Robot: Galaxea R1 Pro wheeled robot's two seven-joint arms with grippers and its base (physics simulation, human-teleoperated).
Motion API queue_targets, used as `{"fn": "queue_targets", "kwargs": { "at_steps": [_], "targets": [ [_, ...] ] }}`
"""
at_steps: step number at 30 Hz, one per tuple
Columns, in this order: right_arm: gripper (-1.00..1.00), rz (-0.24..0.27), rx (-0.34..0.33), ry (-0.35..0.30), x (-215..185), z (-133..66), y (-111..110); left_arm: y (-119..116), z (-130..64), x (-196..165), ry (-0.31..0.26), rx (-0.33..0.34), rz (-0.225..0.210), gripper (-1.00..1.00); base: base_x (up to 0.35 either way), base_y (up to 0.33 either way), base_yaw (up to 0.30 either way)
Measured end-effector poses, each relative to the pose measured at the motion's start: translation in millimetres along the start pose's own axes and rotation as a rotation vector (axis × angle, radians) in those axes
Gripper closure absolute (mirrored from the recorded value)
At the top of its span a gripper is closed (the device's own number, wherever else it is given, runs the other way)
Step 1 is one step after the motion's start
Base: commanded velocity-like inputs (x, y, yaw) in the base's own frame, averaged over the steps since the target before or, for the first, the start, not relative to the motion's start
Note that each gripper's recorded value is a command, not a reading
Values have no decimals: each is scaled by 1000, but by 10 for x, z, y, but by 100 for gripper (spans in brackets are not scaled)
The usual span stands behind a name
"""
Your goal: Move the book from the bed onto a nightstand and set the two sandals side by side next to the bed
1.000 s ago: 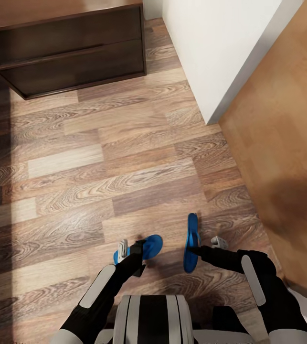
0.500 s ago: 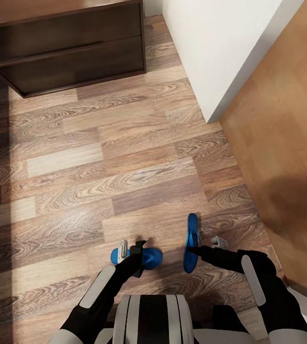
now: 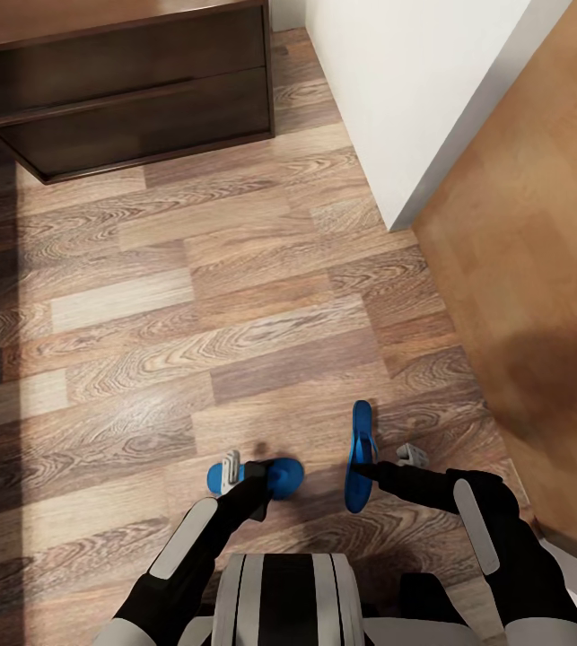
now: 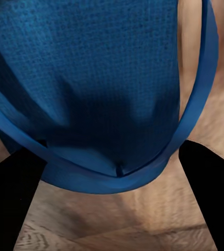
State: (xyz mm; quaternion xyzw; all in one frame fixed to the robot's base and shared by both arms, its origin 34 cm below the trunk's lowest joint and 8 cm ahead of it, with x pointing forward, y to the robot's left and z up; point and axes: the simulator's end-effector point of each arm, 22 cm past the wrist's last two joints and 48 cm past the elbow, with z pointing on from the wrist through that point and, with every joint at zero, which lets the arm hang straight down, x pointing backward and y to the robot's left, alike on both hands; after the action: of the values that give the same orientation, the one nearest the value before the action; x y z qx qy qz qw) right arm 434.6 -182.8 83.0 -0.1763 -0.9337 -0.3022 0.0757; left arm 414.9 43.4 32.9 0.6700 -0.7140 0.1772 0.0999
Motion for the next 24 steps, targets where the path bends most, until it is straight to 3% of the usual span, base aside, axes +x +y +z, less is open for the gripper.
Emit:
{"fn": "queue_targets", "kwargs": {
  "at_steps": [16,24],
  "targets": [
    [100,0,0,-1,-5,0,2,-21,-5,-3,-2,5,2,100,0,0,0],
    [100,-18,-11,-25,-89,-104,119,-170,-101,9,-7,32,20,100,0,0,0]
  ]
}}
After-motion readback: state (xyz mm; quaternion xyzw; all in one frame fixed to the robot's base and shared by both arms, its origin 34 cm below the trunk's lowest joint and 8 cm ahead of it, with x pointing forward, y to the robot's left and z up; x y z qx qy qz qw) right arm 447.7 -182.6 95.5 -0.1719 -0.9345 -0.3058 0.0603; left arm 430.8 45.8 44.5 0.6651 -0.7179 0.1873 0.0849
